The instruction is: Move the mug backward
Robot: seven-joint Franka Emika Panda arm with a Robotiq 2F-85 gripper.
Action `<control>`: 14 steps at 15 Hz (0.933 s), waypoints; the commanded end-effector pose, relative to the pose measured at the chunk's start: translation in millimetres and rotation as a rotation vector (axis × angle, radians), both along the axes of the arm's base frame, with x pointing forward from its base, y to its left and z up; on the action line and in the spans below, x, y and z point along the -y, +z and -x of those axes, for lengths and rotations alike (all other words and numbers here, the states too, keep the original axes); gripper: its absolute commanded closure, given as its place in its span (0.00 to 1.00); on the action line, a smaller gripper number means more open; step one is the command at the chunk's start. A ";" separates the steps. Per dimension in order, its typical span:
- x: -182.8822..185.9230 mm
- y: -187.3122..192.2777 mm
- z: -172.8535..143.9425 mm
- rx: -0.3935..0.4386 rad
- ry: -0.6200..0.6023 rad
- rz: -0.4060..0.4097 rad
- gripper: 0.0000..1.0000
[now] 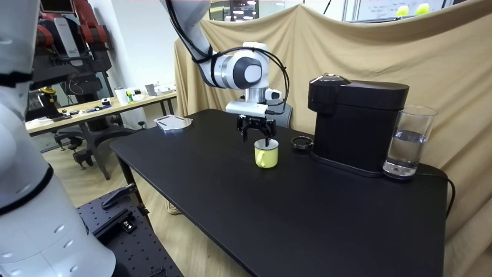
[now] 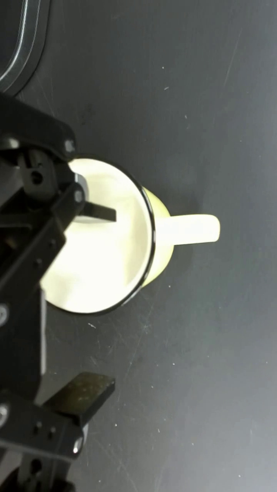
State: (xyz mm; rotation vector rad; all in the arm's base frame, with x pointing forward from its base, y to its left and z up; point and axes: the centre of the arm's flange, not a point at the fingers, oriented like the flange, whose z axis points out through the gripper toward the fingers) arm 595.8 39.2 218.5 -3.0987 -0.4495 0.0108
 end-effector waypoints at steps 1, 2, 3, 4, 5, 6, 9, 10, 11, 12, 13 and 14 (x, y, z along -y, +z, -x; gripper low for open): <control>-6.4 -8.8 -20.0 -0.007 -0.004 0.021 0.00; -7.3 -11.5 -21.9 -0.012 0.001 0.023 0.00; -8.2 -14.0 -24.3 -0.013 0.005 0.024 0.25; -9.0 -16.0 -26.0 -0.014 0.010 0.026 0.26; -9.9 -17.7 -27.9 -0.013 0.016 0.028 0.33; -10.7 -18.9 -29.5 -0.012 0.021 0.029 0.40; -13.5 -20.4 -33.0 -0.009 0.030 0.028 0.61; -14.2 -20.8 -33.6 -0.009 0.033 0.029 0.69; -15.0 -20.4 -34.0 -0.008 0.039 0.032 0.75; -15.6 -19.9 -34.3 -0.006 0.045 0.035 0.83; -16.0 -19.1 -34.2 -0.006 0.052 0.039 0.89; -16.3 -18.0 -33.8 -0.005 0.055 0.042 0.95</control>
